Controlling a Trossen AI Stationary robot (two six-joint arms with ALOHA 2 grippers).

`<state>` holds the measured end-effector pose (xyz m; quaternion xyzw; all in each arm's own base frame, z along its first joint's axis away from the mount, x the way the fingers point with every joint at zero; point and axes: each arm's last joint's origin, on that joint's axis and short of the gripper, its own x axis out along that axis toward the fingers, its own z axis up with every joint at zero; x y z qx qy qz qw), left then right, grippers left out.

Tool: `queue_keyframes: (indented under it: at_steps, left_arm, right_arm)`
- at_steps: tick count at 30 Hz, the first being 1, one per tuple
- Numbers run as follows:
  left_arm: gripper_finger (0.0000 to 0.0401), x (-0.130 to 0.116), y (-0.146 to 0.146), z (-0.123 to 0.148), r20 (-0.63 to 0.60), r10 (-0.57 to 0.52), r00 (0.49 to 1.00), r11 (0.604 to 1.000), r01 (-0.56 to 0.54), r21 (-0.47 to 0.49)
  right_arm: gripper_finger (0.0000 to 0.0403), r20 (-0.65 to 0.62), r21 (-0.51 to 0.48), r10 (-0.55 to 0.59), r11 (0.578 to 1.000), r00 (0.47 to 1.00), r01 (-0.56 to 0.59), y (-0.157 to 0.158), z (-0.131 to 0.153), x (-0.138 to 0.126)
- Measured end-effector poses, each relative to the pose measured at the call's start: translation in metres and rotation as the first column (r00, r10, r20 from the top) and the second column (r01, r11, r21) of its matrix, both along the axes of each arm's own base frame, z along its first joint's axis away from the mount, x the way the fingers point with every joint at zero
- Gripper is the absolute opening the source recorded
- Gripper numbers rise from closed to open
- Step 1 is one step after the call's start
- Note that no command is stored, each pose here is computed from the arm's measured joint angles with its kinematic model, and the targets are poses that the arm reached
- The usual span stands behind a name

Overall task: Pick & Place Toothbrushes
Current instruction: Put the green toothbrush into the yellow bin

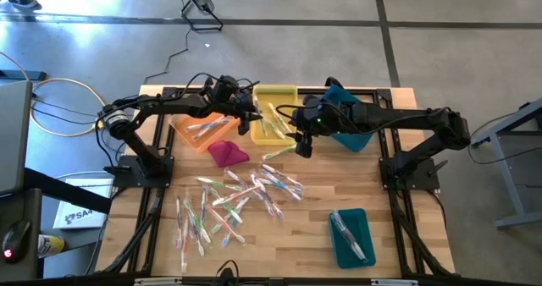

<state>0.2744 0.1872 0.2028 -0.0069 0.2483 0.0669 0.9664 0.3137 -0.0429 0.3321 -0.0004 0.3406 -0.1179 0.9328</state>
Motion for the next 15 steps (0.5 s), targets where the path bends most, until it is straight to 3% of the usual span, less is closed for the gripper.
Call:
queue_keyframes:
  at_steps: [7, 15]
  left_arm:
    - [0.0161, 0.002, 0.002, 0.004, 0.027, -0.025, 0.999, 0.994, 0.022, 0.103]
    - [0.0169, 0.004, 0.004, 0.011, 0.069, -0.049, 0.996, 0.974, 0.032, 0.226]
  right_arm:
    - [0.0175, 0.000, 0.000, 0.000, 1.000, 1.000, 0.000, 0.000, 0.000, 0.000]
    - [0.0175, 0.000, 0.000, 0.000, 1.000, 1.000, 0.000, 0.000, 0.000, 0.000]
